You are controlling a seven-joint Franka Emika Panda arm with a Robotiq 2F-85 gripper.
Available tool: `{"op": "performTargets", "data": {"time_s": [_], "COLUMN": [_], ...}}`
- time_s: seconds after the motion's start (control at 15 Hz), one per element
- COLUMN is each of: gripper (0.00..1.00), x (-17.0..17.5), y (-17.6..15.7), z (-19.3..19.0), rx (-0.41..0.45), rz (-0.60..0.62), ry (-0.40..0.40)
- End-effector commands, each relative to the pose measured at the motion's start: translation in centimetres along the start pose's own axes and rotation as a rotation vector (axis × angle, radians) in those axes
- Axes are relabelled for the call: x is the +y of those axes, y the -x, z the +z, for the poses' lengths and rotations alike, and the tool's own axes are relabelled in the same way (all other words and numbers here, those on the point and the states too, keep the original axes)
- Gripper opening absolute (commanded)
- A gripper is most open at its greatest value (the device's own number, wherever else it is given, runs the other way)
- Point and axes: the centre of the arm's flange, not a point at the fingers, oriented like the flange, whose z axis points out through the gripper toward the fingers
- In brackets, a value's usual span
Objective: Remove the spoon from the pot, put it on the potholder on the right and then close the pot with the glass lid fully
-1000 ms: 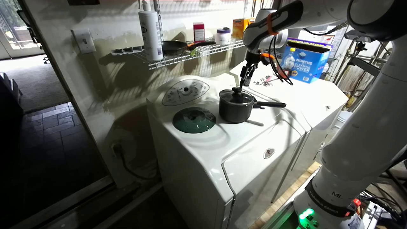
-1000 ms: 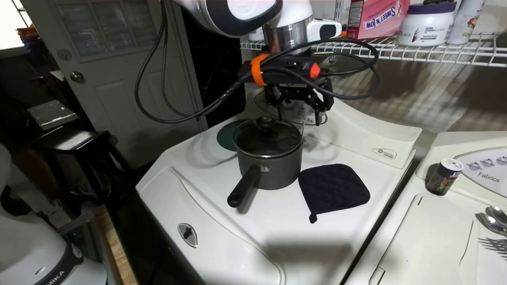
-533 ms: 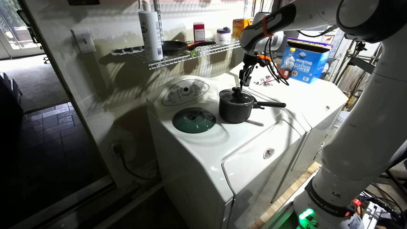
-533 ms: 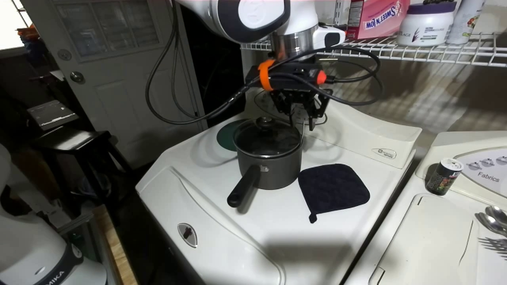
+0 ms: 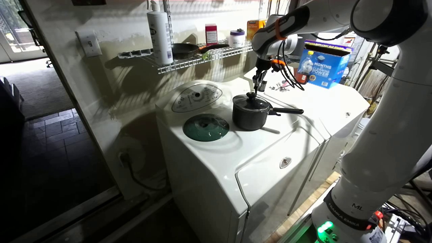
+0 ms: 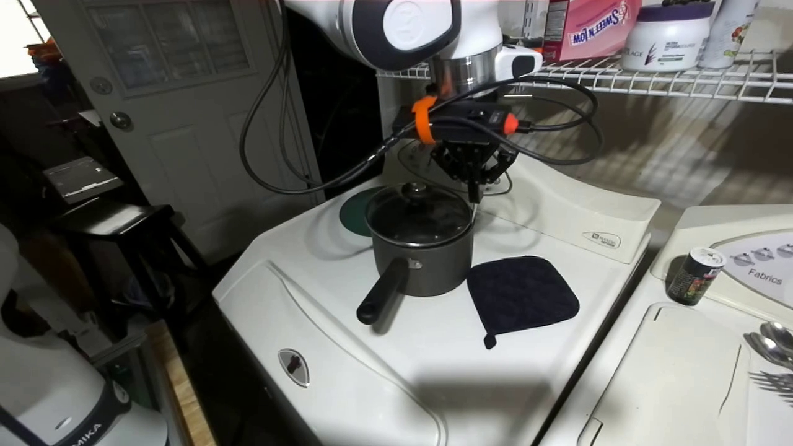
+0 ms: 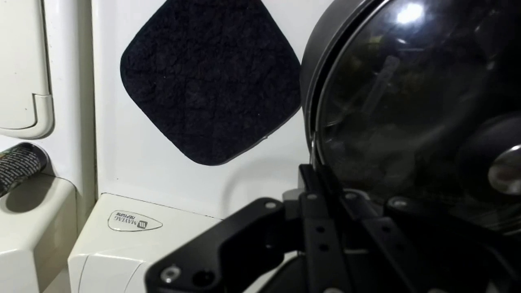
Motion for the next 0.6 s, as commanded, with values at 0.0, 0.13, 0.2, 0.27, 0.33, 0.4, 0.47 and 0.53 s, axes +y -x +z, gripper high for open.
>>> {"op": "performTargets", "data": {"time_s": [0.0,0.13,0.2,0.27,0.33,0.4,0.47,0.53], "gripper": [0.01,0.01,0.01,0.01,0.01,0.01,0.01,0.01], "x": [0.8,0.8,0.8,0.7,0.7,0.6,0.6,0.5], "y": [-0.7,-0.7,-0.7,-0.6,-0.6,-0.6,-0.5,-0.5], "z": [-0.5,-0.7,-0.8,-1.0,-1.1,-1.3,-1.5,-1.6], "rx": [0.025,0.029,0.030,0.033,0.034,0.036,0.040,0.040], "rz": [-0.019,-0.016,-0.017,-0.019,-0.019,-0.020,-0.020,-0.023], "ry": [0.004,0.008,0.008,0.011,0.014,0.014,0.024,0.022]}}
